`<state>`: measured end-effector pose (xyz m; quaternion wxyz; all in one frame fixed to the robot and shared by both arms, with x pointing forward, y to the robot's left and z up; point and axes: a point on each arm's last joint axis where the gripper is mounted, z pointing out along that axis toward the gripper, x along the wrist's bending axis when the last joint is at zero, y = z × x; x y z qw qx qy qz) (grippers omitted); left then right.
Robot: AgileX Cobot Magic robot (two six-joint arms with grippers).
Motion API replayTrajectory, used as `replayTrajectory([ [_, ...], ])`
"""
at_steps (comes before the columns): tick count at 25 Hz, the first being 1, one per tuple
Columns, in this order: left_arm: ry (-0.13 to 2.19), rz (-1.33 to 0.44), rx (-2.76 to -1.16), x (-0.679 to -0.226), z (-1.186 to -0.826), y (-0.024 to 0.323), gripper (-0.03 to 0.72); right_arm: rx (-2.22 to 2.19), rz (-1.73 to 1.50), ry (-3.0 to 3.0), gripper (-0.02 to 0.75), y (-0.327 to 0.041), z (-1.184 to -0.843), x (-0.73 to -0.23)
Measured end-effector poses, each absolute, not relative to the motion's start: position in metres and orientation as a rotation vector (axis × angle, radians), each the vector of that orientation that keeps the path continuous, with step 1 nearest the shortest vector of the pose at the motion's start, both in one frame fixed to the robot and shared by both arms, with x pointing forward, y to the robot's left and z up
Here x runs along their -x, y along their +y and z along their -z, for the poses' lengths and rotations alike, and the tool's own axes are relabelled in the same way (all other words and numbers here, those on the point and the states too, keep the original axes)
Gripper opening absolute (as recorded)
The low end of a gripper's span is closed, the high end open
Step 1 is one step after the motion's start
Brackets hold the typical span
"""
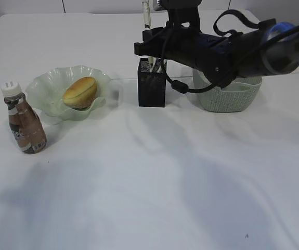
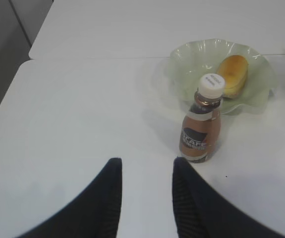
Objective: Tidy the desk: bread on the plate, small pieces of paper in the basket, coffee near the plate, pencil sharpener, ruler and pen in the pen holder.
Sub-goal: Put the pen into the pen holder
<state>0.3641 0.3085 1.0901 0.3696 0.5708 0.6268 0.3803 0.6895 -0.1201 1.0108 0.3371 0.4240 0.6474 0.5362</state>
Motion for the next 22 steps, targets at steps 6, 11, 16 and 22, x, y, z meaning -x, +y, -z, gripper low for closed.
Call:
replayTrajectory([
  [6,1.605,-0.991,-1.476,-0.364,-1.09,0.309,0.239,-1.107,-1.478,1.617,0.135,-0.113,-0.987,-0.706],
  [11,1.6,-1.01,-1.491,-0.364,-1.09,0.31,0.238,-1.08,-1.512,1.575,0.135,-0.107,-0.988,-0.721],
  [16,1.599,-1.015,-1.494,-0.364,-1.09,0.31,0.239,-1.041,-1.511,1.562,0.135,-0.105,-0.991,-0.728],
  [22,1.598,-1.019,-1.497,-0.364,-1.09,0.31,0.238,-1.036,-1.497,1.542,0.135,-0.111,-0.984,-0.741],
])
